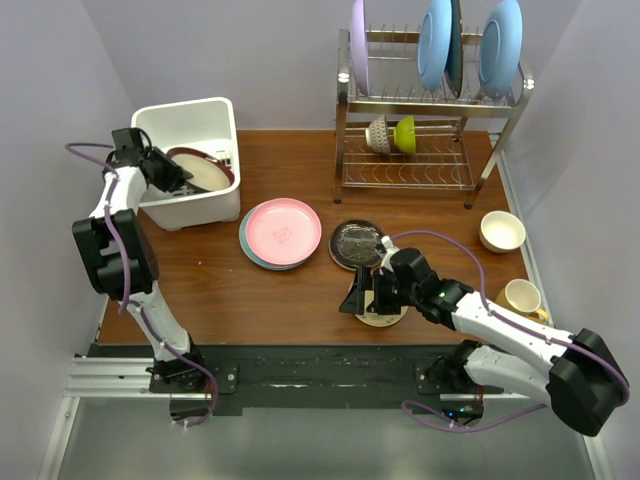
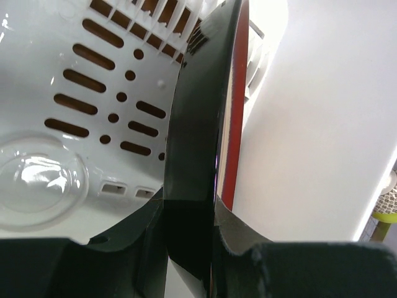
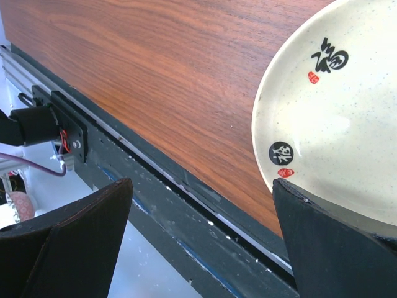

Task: Place the plates into the plastic bin on the countertop
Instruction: Place the plate in the plastic bin.

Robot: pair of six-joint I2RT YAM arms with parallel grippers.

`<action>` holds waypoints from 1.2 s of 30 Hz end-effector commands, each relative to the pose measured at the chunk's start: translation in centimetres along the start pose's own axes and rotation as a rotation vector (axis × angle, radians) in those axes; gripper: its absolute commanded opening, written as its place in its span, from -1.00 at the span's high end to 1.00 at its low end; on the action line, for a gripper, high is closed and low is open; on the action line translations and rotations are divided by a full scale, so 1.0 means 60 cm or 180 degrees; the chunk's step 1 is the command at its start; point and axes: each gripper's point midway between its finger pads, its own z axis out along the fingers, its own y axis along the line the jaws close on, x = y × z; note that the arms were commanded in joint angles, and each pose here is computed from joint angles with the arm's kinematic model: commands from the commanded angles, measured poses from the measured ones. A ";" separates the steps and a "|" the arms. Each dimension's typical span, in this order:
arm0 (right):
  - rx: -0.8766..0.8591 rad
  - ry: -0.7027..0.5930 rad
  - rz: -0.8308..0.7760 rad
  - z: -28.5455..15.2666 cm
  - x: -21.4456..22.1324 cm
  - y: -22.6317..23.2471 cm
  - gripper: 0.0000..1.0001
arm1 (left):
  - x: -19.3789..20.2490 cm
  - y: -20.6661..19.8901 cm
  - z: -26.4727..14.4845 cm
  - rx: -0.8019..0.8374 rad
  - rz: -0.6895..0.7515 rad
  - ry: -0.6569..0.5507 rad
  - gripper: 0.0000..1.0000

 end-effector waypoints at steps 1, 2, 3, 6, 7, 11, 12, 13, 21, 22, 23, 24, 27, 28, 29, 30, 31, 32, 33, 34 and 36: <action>-0.0129 0.0021 -0.0089 0.003 -0.002 0.014 -0.97 | -0.071 -0.077 -0.026 0.0496 0.0265 -0.0317 0.96; -0.0132 0.0025 -0.0094 0.004 -0.002 0.014 -0.97 | -0.068 -0.072 -0.021 0.0482 0.0261 -0.0290 0.94; -0.0134 0.0025 -0.0091 0.004 -0.003 0.014 -0.97 | -0.070 -0.071 -0.021 0.0475 0.0262 -0.0296 0.88; -0.0136 0.0042 -0.0092 0.006 -0.002 0.015 -0.97 | -0.066 -0.066 -0.014 0.0467 0.0254 -0.0246 0.64; -0.0136 0.0042 -0.0092 0.006 -0.003 0.016 -0.97 | -0.065 -0.062 -0.010 0.0462 0.0254 -0.0222 0.57; -0.0150 0.0048 -0.0098 0.007 -0.002 0.016 -0.97 | -0.062 -0.057 -0.005 0.0448 0.0251 -0.0178 0.28; -0.0147 0.0045 -0.0098 0.007 -0.002 0.016 -0.97 | -0.064 -0.054 -0.005 0.0438 0.0266 -0.0178 0.17; -0.0150 0.0042 -0.0095 0.007 -0.003 0.016 -0.97 | -0.063 -0.053 -0.003 0.0433 0.0271 -0.0165 0.12; -0.0198 0.0043 -0.0088 0.010 -0.004 0.021 -0.97 | -0.065 -0.048 -0.008 0.0383 0.0348 -0.0150 -0.33; -0.0197 0.0049 -0.0090 0.011 -0.004 0.021 -0.98 | -0.068 -0.047 -0.010 0.0369 0.0364 -0.0163 -0.38; -0.0207 0.0059 -0.0095 0.012 -0.004 0.022 -0.97 | -0.066 -0.042 -0.010 0.0317 0.0358 -0.0144 -0.43; -0.0207 0.0059 -0.0095 0.011 -0.005 0.023 -0.97 | -0.066 -0.039 -0.010 0.0283 0.0378 -0.0138 -0.48; -0.0211 0.0056 -0.0101 0.011 -0.006 0.024 -0.97 | -0.063 -0.025 -0.007 0.0167 0.0388 -0.0093 -0.57; -0.0206 0.0056 -0.0096 0.012 -0.006 0.023 -0.97 | -0.064 -0.024 -0.007 0.0140 0.0406 -0.0100 -0.59; -0.0211 0.0056 -0.0106 0.012 -0.006 0.025 -0.98 | -0.064 -0.017 -0.008 0.0079 0.0393 -0.0094 -0.60; -0.0209 0.0059 -0.0097 0.012 -0.006 0.024 -0.98 | -0.063 -0.017 -0.008 0.0076 0.0415 -0.0095 -0.69; -0.0221 0.0066 -0.0101 0.012 -0.005 0.025 -0.97 | -0.064 -0.019 -0.009 0.0087 0.0440 -0.0103 -0.70; -0.0241 0.0059 -0.0108 0.012 -0.005 0.027 -0.98 | -0.063 -0.014 -0.009 0.0046 0.0456 -0.0087 -0.73; -0.0252 0.0056 -0.0103 0.011 -0.006 0.028 -0.97 | -0.063 -0.012 -0.009 0.0019 0.0469 -0.0083 -0.76; -0.0246 0.0063 -0.0090 0.012 -0.005 0.026 -0.97 | -0.064 -0.011 -0.011 0.0000 0.0482 -0.0090 -0.78; -0.0261 0.0067 -0.0092 0.013 -0.005 0.029 -0.97 | -0.063 -0.002 -0.009 -0.0068 0.0497 -0.0085 -0.88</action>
